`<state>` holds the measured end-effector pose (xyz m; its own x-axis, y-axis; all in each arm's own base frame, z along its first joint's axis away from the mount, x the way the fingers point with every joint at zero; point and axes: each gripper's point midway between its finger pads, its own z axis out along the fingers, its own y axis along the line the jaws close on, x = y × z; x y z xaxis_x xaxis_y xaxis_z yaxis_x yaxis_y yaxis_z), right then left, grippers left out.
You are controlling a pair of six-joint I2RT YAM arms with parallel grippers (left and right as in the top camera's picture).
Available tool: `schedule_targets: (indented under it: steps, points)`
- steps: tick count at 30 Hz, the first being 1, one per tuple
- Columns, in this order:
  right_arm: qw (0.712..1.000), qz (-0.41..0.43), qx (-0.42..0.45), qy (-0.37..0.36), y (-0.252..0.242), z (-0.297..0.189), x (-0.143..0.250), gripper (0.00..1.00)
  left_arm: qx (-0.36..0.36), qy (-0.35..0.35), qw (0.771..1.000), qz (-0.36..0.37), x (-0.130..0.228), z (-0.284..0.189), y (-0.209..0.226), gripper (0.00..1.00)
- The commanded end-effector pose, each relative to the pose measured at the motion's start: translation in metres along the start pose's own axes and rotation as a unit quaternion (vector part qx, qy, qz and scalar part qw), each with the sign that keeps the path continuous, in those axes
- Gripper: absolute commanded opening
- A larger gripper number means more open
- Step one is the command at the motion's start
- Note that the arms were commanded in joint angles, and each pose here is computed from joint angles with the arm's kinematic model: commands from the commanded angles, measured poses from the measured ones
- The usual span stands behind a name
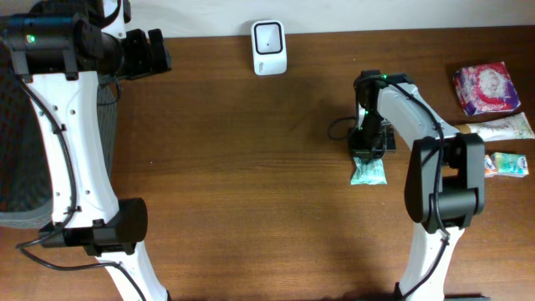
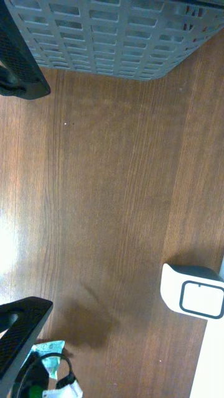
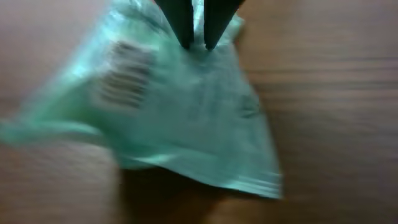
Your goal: Scan the item barcode
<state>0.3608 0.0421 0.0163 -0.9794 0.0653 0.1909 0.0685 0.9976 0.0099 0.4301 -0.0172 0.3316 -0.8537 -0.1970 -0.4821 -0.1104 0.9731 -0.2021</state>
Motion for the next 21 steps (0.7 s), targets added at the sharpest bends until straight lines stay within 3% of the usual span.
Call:
schedule_targets:
  steps: [1,4,5,6,7,8,9,10,15,21]
  points:
    - [0.991,-0.058,-0.121,-0.008,0.069,-0.019,-0.012,0.05,0.009,-0.017,1.000,0.005,-0.001,-0.015,-0.004,0.99]
    - [0.986,-0.101,-0.131,-0.036,0.102,-0.065,-0.014,0.13,0.009,-0.017,1.000,0.005,-0.001,-0.015,-0.004,0.99]
    - [0.987,-0.103,-0.118,-0.045,0.100,-0.075,-0.017,0.22,0.009,-0.017,1.000,0.005,-0.001,-0.015,-0.004,0.99]
    - [0.988,-0.099,-0.104,-0.059,0.093,-0.089,-0.021,0.41,0.009,-0.017,1.000,0.005,-0.001,-0.015,-0.004,0.99]
    - [0.989,-0.090,-0.094,-0.065,0.084,-0.096,-0.024,0.47,0.009,-0.017,1.000,0.005,-0.001,-0.015,-0.004,0.99]
    - [0.990,-0.078,-0.089,-0.070,0.072,-0.102,-0.027,0.64,0.009,-0.017,1.000,0.005,-0.001,-0.015,-0.004,0.99]
    - [0.992,-0.063,-0.089,-0.069,0.059,-0.105,-0.029,0.69,0.009,-0.017,1.000,0.005,-0.001,-0.015,-0.004,0.99]
    - [0.993,-0.038,-0.091,-0.060,0.035,-0.106,-0.029,0.81,0.009,-0.017,1.000,0.005,-0.001,-0.015,-0.004,0.99]
    - [0.992,-0.042,-0.123,0.005,-0.028,-0.091,-0.004,0.93,0.009,-0.017,1.000,0.005,-0.001,-0.015,-0.004,0.99]
    - [0.975,-0.026,-0.221,0.020,-0.046,-0.058,0.004,0.98,0.009,-0.017,1.000,0.005,-0.001,-0.015,-0.004,0.99]
